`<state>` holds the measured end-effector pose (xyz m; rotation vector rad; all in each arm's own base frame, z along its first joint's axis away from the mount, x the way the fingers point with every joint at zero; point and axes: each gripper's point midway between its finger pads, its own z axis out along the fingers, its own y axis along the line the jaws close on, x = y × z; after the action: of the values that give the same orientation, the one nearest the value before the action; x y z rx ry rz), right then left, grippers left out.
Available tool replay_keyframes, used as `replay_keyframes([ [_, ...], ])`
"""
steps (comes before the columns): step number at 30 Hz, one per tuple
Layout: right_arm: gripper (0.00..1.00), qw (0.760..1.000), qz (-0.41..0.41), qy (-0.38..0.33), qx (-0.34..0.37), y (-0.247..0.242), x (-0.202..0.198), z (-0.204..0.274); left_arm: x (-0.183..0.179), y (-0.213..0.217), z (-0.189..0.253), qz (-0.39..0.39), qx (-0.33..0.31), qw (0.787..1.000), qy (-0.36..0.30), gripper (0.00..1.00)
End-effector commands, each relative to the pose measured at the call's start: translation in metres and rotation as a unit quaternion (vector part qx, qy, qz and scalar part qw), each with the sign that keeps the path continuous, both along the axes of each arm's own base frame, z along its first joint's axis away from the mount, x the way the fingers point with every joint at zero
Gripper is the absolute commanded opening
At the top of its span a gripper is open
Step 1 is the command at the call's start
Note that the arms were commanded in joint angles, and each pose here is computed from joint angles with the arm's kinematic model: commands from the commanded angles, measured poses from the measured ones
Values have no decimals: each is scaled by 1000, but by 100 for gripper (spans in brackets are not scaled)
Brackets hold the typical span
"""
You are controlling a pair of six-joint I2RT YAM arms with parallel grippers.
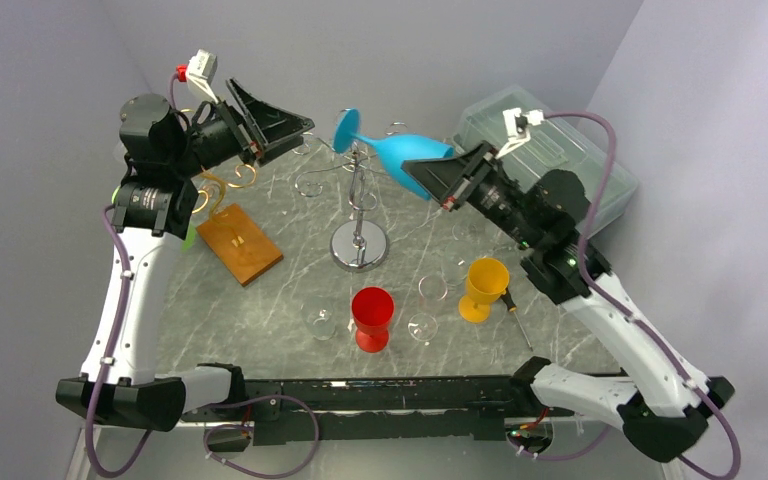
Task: Take the wine glass off the wine glass rack
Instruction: Place the wine glass at the center of the board.
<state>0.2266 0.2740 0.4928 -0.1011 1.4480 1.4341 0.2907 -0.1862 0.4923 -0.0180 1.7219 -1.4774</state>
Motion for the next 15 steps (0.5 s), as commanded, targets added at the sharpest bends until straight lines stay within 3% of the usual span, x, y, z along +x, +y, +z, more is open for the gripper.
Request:
replay_keyframes([
  [1, 0, 992, -115, 11, -42, -54, -3, -5, -1, 2, 2, 19, 40, 998, -38, 100],
  [10, 0, 946, -281, 99, -128, -151, -26, -63, -10, 9, -11, 63, 123, 989, -59, 99],
  [15, 0, 901, -375, 156, -156, -207, -42, -87, -17, 7, -17, 66, 143, 985, -63, 99],
])
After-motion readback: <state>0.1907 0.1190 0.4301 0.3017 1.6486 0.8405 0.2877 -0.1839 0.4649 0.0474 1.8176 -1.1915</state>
